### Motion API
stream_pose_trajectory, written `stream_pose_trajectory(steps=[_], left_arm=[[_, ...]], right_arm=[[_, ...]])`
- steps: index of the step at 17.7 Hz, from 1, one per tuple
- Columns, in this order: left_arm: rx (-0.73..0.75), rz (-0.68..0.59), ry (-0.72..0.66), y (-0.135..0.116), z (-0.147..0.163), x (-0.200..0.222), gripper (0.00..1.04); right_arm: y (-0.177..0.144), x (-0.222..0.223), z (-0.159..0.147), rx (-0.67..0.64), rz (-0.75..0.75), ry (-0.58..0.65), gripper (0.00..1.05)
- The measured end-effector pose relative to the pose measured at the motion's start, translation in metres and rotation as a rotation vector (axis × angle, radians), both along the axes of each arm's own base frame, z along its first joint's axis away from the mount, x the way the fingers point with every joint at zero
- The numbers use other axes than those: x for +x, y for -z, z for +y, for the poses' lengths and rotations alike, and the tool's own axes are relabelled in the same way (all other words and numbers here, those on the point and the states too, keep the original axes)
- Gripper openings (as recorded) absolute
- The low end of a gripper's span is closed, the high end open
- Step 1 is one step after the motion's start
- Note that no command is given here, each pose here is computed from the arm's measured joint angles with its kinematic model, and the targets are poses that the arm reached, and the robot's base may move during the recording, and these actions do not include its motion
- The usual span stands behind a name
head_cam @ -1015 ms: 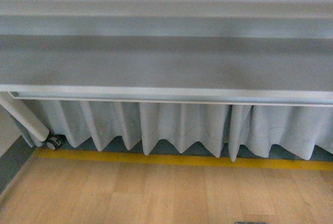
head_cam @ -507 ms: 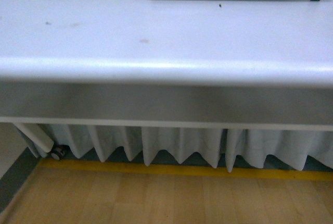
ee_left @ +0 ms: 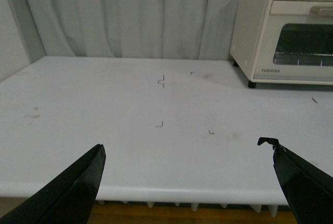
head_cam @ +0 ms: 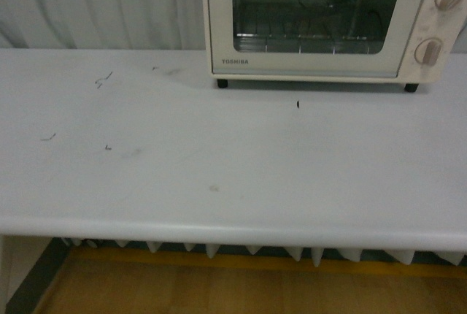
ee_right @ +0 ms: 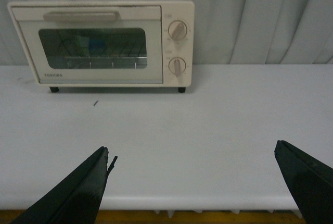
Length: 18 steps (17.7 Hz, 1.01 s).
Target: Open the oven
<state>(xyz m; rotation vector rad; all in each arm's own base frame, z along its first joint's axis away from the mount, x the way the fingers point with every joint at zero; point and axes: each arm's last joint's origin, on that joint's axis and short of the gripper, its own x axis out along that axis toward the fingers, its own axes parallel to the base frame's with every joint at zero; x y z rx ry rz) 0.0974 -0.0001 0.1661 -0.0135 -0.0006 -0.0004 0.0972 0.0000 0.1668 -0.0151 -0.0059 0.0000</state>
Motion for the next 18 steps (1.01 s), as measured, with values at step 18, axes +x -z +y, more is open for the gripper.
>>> stream_pose_trajectory(steps=[18], left_arm=[[0.003, -0.002, 0.000, -0.0002, 0.0000, 0.0000, 0.98]], right_arm=[[0.0003, 0.0001, 0.0000, 0.000, 0.003, 0.000, 0.98]])
